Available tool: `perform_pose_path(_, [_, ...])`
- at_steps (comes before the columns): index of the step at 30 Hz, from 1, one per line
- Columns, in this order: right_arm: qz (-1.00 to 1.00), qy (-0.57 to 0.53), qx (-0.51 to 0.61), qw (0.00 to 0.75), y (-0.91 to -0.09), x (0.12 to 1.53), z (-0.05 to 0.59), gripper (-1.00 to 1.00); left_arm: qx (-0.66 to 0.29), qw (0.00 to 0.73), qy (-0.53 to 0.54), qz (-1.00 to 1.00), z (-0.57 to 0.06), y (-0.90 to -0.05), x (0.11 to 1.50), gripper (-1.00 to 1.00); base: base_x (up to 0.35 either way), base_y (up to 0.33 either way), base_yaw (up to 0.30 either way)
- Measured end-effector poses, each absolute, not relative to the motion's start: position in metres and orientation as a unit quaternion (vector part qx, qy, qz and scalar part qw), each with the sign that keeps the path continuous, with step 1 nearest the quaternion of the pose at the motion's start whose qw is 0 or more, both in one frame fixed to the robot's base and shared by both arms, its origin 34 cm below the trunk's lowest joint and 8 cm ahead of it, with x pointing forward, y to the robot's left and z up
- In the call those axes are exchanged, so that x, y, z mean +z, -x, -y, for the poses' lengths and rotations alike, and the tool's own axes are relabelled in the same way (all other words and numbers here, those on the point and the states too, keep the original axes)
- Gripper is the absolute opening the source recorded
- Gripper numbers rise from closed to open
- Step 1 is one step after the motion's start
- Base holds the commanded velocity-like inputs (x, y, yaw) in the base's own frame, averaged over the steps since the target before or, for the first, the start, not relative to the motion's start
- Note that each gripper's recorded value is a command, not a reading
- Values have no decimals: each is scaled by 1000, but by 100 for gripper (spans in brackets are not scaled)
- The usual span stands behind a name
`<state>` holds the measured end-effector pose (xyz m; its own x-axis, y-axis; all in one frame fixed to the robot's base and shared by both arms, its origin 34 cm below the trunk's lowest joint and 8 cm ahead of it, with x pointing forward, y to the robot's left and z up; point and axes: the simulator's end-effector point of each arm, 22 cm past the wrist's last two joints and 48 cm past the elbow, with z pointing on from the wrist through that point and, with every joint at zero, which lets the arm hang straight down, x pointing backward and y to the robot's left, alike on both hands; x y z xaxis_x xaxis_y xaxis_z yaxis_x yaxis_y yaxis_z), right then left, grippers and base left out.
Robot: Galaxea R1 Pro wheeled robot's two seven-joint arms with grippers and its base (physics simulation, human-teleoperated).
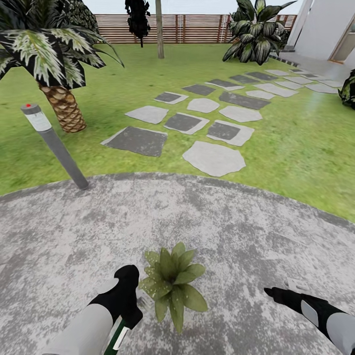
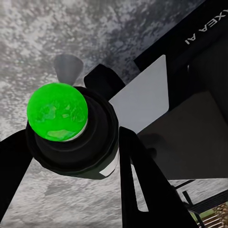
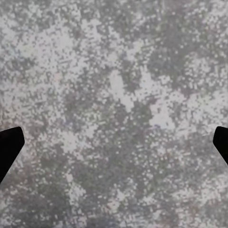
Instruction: Pick up the pesticide atomizer in the garden and spray insectifuge to fully cover both potted plants in the garden.
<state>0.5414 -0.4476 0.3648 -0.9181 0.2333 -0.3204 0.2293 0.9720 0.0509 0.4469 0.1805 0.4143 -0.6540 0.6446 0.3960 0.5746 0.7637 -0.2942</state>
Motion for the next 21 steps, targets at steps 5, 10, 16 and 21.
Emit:
perform_pose_path(5, [-980, -118, 6, 162, -540, 363, 448, 100, 72, 248, 336, 906, -181, -445, 413, -100, 6, 0, 125])
perform_pose_path(10, [-980, -118, 5, 160, -538, 361, 448, 100, 73, 254, 336, 904, -181, -440, 411, -100, 0, 0, 145])
perform_pose_path(16, [-980, -118, 5, 159, -537, 360, 448, 100, 79, 278, 337, 896, -183, -422, 407, -100, 0, 0, 22])
perform_pose_path(21, [-980, -118, 5, 159, -537, 360, 448, 100, 75, 280, 337, 896, -187, -420, 406, -100, 0, 0, 1])
